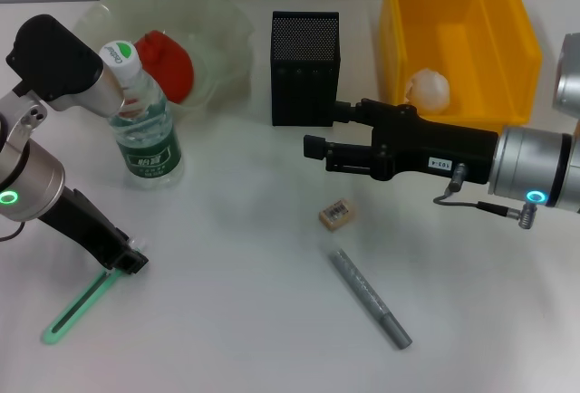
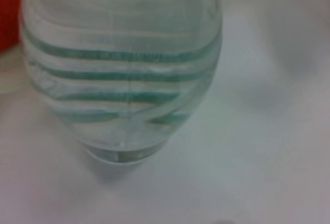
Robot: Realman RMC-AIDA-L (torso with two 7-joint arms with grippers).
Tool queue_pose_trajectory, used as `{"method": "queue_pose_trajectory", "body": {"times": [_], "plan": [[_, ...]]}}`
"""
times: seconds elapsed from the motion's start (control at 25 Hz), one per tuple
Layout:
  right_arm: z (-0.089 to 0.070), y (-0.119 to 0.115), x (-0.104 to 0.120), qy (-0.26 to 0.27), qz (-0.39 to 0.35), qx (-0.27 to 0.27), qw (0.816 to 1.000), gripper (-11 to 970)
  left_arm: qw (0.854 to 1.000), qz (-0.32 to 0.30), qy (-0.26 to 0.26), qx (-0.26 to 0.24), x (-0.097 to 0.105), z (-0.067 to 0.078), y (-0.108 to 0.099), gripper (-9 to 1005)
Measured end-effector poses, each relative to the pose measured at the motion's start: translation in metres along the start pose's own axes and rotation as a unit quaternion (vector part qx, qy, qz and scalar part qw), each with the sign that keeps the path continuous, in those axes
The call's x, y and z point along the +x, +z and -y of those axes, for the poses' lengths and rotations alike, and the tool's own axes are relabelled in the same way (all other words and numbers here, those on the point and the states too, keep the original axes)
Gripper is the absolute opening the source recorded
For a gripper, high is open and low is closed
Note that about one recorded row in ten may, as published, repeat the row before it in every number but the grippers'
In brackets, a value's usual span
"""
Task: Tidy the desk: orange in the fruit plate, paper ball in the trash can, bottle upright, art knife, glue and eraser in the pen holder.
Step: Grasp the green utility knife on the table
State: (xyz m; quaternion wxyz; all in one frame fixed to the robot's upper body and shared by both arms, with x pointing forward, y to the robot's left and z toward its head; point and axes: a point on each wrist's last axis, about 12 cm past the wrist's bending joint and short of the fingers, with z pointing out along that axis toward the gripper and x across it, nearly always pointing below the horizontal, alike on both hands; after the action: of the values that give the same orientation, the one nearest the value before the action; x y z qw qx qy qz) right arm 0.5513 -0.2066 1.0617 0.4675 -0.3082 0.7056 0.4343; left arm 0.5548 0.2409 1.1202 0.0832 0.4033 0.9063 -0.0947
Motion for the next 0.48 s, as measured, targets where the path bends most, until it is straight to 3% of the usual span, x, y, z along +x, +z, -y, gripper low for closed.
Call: {"method": "queue_pose_trajectory", "body": {"times": [0.32,0.48], "plan": [[-0.0001,-0.0001,-0.0005,0.000,0.002,-0.001,1.000,828,1.000,0.000,0.000,0.000,0.0001,0.0000,0.0000,420],[0.0001,-0.0003,-0.0010,0.000,0.003,-0.001,1.000,828,1.000,0.000,0.000,-0.001,0.0003,-0.0002,0.0001,298]]}}
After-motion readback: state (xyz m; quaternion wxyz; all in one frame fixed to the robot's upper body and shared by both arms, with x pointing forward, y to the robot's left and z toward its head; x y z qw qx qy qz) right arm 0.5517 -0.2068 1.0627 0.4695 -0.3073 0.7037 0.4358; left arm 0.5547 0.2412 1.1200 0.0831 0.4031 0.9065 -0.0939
